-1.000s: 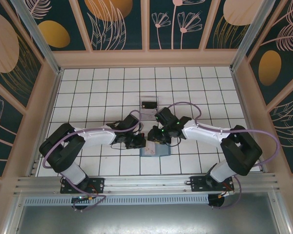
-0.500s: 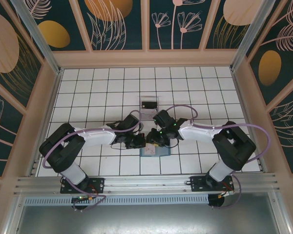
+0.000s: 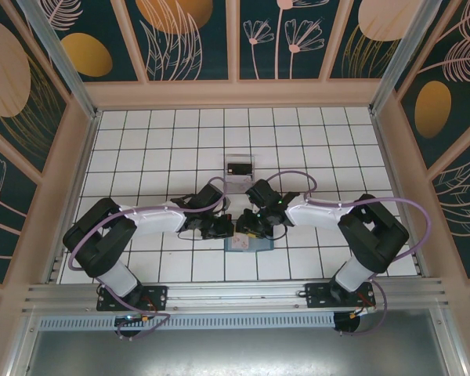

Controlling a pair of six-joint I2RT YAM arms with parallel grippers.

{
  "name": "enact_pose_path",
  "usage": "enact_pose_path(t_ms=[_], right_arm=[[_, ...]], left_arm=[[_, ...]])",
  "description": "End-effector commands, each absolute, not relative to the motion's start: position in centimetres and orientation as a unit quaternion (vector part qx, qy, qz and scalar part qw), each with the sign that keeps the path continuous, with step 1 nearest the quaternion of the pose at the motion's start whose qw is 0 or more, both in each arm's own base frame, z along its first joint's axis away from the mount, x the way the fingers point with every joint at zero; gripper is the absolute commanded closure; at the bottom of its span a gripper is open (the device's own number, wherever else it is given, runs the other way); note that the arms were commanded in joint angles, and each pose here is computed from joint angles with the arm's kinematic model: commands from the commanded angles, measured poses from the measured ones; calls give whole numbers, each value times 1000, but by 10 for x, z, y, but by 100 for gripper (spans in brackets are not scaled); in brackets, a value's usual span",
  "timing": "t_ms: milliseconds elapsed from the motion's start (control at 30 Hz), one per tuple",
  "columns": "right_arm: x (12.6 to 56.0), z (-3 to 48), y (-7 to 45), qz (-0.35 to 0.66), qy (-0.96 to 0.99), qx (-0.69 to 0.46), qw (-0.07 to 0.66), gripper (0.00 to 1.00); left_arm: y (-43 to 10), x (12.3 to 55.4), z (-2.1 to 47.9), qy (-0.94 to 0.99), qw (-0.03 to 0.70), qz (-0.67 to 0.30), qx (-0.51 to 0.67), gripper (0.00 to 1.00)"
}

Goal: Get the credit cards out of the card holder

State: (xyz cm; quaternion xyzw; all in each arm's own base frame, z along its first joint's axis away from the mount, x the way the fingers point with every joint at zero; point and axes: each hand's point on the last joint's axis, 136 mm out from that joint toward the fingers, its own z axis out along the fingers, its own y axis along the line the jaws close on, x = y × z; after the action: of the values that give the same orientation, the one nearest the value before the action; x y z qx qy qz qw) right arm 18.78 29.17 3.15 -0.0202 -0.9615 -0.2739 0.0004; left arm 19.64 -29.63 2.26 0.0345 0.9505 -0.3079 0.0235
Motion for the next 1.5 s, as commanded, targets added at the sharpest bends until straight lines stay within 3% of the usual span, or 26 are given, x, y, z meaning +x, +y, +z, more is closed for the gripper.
enact_pose_path(t_ms=[0, 833, 1233, 1467], right_arm=[[184, 18, 274, -229, -973, -27, 0, 65], [183, 23, 249, -177, -983, -34, -23, 64], [189, 55, 269, -265, -963, -38, -44, 64], [188, 48, 255, -254, -965, -49, -45, 66]], left_arm=[[-288, 192, 17, 958, 21, -283, 36, 93], [-287, 192, 15, 960, 19, -278, 36, 90], [-287, 193, 15, 960, 19, -277, 36, 92], [-288, 193, 15, 960, 19, -277, 37, 93]])
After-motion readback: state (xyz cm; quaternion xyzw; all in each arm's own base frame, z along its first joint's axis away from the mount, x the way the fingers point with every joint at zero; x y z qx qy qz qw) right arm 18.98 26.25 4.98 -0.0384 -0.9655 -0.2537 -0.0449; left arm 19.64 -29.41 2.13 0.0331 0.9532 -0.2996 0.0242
